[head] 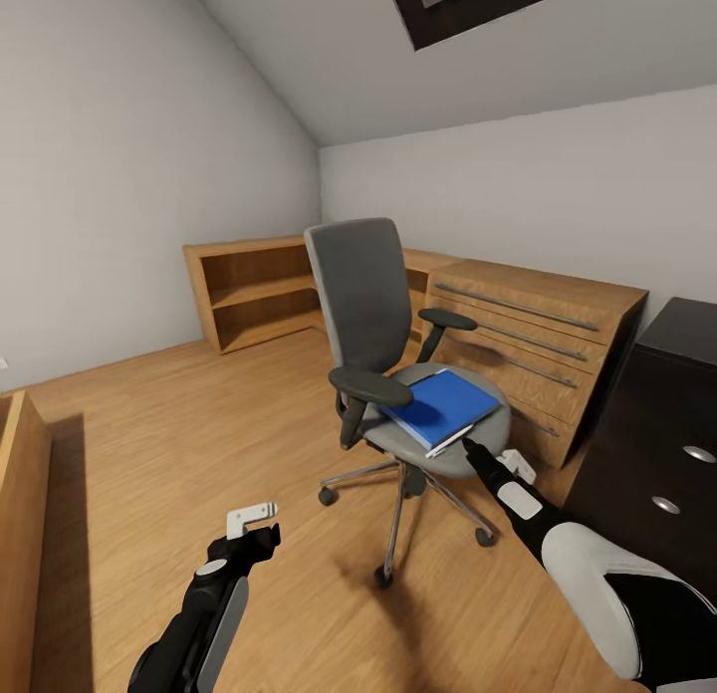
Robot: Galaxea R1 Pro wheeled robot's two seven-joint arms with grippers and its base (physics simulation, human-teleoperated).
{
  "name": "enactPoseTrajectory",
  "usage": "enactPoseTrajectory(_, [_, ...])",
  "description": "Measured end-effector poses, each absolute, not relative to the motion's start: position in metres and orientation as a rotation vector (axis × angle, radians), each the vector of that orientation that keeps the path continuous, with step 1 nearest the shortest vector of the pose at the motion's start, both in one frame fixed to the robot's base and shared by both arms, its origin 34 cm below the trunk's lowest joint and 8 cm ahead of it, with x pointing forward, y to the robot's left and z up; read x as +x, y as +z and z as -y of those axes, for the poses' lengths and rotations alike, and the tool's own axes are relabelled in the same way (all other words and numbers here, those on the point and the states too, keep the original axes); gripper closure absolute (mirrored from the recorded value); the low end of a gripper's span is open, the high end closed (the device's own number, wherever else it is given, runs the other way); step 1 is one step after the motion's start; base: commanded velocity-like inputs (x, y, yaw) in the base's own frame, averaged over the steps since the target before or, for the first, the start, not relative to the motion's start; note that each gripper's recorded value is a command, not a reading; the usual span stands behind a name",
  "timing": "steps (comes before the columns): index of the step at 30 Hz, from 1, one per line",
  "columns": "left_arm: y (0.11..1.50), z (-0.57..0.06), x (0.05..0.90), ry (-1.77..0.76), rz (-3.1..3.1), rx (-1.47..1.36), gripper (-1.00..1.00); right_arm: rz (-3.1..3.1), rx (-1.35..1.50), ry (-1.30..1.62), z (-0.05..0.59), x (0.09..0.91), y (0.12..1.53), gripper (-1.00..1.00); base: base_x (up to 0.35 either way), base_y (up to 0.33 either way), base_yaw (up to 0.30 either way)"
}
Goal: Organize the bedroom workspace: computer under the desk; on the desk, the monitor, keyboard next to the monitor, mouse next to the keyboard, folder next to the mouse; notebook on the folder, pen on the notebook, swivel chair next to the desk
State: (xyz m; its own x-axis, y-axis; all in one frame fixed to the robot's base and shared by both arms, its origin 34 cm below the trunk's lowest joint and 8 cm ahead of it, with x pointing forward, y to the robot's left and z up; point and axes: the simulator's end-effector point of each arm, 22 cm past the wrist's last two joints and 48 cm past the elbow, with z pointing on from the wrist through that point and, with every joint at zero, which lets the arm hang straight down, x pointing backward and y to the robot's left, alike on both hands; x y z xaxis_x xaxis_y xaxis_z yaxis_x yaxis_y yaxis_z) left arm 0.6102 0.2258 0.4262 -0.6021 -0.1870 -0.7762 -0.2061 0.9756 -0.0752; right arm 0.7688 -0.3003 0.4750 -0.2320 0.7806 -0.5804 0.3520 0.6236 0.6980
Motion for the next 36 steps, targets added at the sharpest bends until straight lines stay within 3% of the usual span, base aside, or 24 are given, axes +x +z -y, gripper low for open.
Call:
enactPoseTrajectory(21, [0.426, -0.226, 0.610, 0.028, -2.232, -0.274, -1.00, -1.834, 0.908, 0.525, 0.300, 0.768, 0.474, -1.00, -0.237, 0.000, 0.000])
enactPoseTrajectory(36, [0.422, -0.226, 0.610, 0.029, -2.238, -0.274, -1.00, -1.850, 0.910, 0.533, 0.290, 0.767, 0.466, -1.00, -0.039, 0.000, 0.047])
